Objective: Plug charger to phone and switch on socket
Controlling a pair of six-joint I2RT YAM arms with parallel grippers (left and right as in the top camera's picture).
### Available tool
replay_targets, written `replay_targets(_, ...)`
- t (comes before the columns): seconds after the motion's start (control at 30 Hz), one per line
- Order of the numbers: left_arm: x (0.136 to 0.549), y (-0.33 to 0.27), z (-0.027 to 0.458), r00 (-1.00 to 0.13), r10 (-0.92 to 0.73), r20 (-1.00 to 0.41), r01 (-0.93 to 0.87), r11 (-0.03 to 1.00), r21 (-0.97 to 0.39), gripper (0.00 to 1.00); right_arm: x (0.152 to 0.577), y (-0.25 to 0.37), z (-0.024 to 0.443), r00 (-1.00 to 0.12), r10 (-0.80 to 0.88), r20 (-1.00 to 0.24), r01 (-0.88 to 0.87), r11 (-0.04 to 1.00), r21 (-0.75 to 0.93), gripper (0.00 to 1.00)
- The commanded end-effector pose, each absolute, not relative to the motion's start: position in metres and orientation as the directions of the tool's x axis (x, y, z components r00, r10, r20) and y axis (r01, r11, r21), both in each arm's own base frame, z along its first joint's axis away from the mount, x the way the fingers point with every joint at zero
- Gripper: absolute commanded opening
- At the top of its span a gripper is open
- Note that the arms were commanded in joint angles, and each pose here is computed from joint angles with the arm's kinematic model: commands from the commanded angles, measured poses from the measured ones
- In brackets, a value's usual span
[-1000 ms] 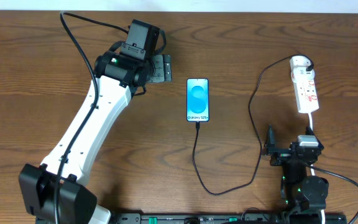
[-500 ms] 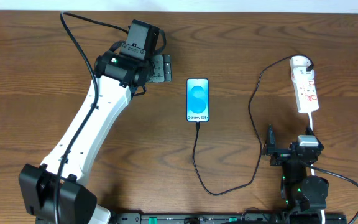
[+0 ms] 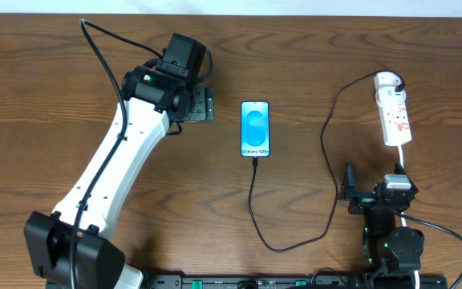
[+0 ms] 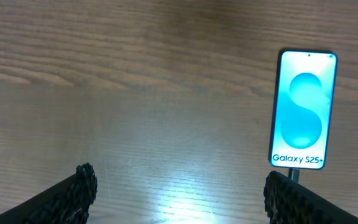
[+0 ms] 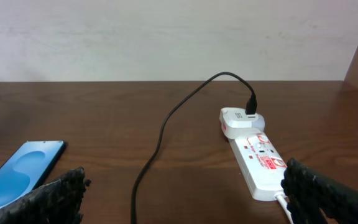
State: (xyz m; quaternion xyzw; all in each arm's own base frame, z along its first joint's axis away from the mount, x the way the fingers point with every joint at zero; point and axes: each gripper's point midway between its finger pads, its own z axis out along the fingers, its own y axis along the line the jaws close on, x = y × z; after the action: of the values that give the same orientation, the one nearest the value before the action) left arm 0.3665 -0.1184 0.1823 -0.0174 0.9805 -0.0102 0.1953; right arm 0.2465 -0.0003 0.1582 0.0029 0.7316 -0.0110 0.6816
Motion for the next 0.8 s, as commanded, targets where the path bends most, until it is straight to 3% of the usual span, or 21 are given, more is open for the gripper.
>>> replay_targets(0.0, 0.36, -0.112, 0.184, -0.921, -0.035, -0.387, -0.036, 0.999, -0.005, 0.88, 0.246, 0.0, 0.158, -0.069, -0.012, -0.998, 0.022, 1.0, -0.013, 0.99)
replay_targets(0.37, 0.302, -0.066, 0.173, -0.922, -0.058, -0.384, -0.091, 0.994, 0.068, 0.88, 0.246, 0.0, 0.158, -0.069, -0.012, -0.998, 0.022, 1.0, -0.013, 0.99)
replay_targets(0.67, 0.296, -0.042, 0.19, -0.89, -0.126, -0.438, -0.159, 0.986, 0.039, 0.88, 0.246, 0.0, 0.158, -0.069, -0.012, -0.998, 0.022, 1.0, -0.013, 0.99)
replay_targets(0.77, 0.299, -0.049, 0.191, -0.894, -0.064, -0.443, -0.081, 0.997, 0.019, 0.88, 0.246, 0.0, 0.158, -0.069, -0.012, -0.998, 0.022, 1.0, -0.013, 0.99)
